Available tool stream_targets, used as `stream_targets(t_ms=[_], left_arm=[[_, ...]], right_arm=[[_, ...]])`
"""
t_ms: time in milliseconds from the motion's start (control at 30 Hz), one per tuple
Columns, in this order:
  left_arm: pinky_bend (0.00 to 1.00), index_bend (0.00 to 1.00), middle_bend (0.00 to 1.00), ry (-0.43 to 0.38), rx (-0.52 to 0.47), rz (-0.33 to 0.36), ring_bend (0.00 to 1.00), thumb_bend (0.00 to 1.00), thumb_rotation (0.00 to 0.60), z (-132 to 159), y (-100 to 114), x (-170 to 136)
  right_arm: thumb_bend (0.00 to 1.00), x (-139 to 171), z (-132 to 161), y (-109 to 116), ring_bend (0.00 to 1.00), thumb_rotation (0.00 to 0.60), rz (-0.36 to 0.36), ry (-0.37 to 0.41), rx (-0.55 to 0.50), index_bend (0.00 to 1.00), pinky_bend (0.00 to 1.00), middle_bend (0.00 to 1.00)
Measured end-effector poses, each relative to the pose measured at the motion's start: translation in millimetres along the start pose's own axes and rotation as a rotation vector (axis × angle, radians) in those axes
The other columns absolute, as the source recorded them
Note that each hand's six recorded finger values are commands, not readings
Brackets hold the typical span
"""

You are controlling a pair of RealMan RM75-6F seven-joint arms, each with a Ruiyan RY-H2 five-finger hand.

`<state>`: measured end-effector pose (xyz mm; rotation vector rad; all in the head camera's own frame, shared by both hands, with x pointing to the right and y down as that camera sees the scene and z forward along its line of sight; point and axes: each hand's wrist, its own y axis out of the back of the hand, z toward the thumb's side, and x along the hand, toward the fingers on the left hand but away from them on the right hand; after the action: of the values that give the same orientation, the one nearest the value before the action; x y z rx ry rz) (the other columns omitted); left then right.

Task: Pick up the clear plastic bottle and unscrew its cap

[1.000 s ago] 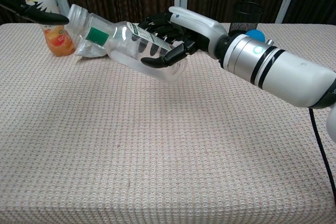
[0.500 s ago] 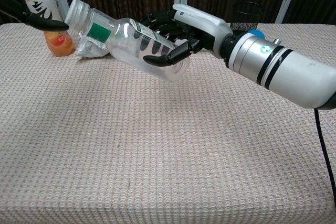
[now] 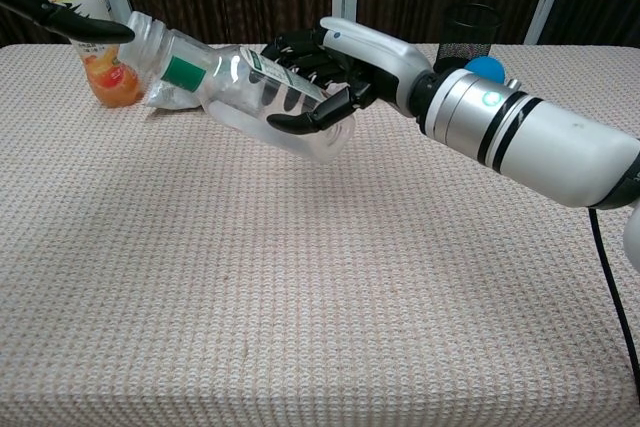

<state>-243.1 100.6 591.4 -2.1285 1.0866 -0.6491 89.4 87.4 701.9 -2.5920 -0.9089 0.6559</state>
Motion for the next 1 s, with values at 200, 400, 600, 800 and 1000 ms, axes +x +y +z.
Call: stream_targets(t_ms=[200, 400, 600, 800, 1000], left_arm=[[0.04, 0.22, 0.16, 0.024, 0.015, -0.016, 0.03, 0.10, 0.600, -6.1, -2.2, -5.5], [0.04, 0.22, 0.16, 0.026, 0.014, -0.006, 0.03, 0.10, 0.600, -7.1, -2.1, -3.8], [0.04, 0.22, 0.16, 0.005, 0.009, 0.006, 0.03, 0.10, 0.600, -0.9, 0.2, -1.7], [0.04, 0.22, 0.16, -0.008, -0.001, 0.000, 0.03, 0.10, 0.600, 3.3, 0.7, -4.6], [0.04, 0.27, 0.16, -0.009, 0.007, -0.023, 0.03, 0.10, 0.600, 2.6, 0.6, -8.3]], right_arm=[[0.68, 4.9, 2.2, 7.7, 0.48, 0.600, -0.025, 0.012, -0.011, 0.69, 0.53, 0.58], [0.68, 9.3, 4.9, 7.0, 0.48, 0.600, -0.016, 0.020, -0.007, 0.70, 0.53, 0.58], [0.69, 6.6, 4.3, 2.1, 0.48, 0.600, -0.001, 0.013, -0.003, 0.70, 0.53, 0.58], [0.69, 3.9, 2.8, 0.9, 0.48, 0.600, 0.001, 0.009, -0.004, 0.70, 0.53, 0.58], [0.69, 5.0, 1.1, 3.2, 0.48, 0.600, -0.006, 0.006, -0.006, 0.70, 0.53, 0.58]])
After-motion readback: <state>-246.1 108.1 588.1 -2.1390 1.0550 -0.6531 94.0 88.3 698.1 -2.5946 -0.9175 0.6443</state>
